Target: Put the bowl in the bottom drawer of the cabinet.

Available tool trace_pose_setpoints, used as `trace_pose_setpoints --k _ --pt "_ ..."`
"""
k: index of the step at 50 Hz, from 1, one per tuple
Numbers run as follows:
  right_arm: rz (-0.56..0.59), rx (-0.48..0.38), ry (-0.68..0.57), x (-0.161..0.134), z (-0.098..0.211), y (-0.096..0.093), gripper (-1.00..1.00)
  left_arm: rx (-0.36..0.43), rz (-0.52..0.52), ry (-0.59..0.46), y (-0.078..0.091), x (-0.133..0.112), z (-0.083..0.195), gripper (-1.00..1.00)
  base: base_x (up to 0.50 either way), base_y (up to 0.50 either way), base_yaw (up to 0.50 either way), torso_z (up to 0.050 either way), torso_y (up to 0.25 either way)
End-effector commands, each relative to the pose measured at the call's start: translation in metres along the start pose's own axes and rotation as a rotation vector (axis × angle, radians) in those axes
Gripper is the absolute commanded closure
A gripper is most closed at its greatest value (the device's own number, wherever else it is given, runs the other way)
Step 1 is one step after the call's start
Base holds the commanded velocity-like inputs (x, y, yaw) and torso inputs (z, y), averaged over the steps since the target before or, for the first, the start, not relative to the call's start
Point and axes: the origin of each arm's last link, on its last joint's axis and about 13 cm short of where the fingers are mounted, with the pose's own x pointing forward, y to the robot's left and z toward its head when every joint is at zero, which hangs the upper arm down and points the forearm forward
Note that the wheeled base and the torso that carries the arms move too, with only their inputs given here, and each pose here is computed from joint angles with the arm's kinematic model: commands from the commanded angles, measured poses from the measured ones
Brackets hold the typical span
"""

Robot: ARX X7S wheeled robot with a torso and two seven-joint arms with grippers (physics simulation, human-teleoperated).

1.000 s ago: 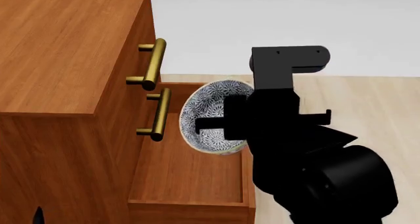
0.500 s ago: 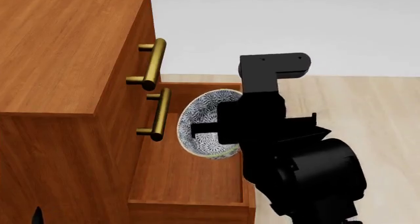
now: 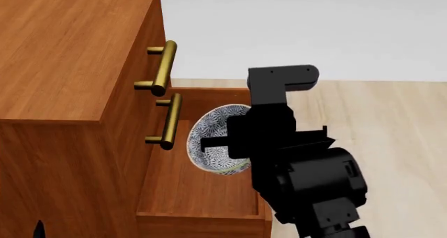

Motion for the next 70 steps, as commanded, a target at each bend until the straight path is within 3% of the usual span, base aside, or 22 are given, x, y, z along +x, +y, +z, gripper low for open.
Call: trace_pose_setpoints --k 1,70 --pt "-0.011 -0.008 0.005 0.008 -0.001 -0.002 1.0 0.0 0.001 0.001 0.0 0.001 -0.001 -1.0 0.0 0.0 0.0 0.0 0.0" --pt "0.077 -0.054 0.093 0.036 -0.027 0.026 1.0 -0.009 0.01 0.011 0.002 0.003 -0.004 -1.0 0.0 0.0 0.0 0.0 0.0"
